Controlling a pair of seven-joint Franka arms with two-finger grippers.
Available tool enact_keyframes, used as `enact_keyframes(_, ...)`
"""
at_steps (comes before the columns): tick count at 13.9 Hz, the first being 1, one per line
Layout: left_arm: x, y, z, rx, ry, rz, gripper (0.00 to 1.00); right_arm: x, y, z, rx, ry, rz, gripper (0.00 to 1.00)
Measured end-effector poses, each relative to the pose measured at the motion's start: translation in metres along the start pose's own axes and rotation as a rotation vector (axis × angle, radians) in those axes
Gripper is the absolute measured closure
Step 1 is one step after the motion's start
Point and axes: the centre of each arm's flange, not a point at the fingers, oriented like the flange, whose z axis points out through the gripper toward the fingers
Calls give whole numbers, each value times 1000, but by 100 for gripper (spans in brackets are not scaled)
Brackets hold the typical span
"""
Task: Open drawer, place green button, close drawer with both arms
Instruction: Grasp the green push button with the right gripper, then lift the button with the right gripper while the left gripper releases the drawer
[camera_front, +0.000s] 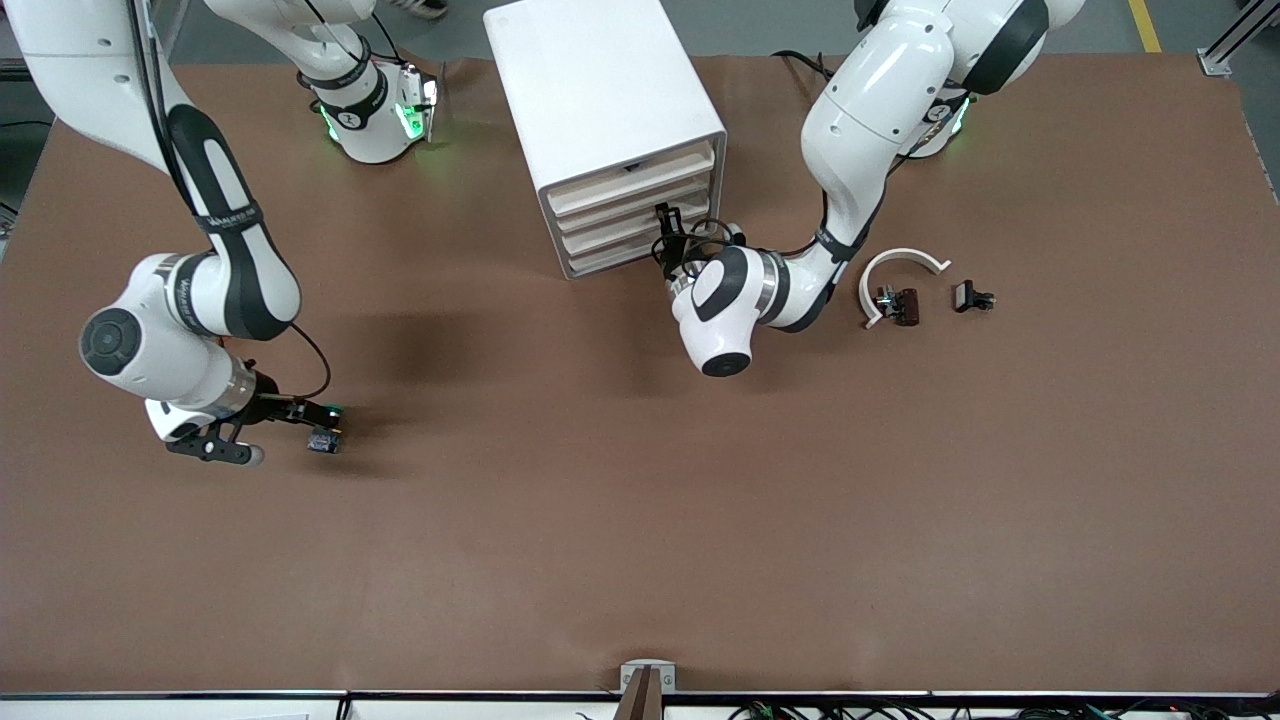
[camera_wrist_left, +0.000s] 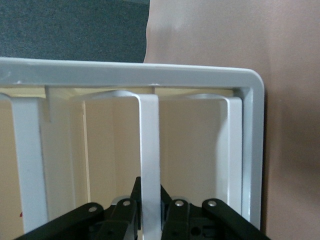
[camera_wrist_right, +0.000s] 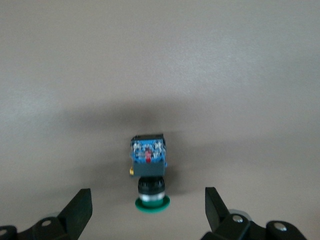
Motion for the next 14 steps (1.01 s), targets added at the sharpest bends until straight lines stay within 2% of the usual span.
enact_keyframes(3, 6, 3, -25, -15, -34, -2, 91, 1, 1, 24, -3, 13, 0, 0)
enact_keyframes(9, 49, 25, -118, -67, -181, -9, 91, 1, -8, 51, -6, 34, -17, 0)
enact_keyframes(13, 55, 30, -139, -92, -203, 5, 91, -1, -11, 62, -10, 30, -26, 0)
enact_keyframes(14, 57, 32, -143, -96, -208, 13, 91, 0, -12, 62, -16, 31, -36, 9)
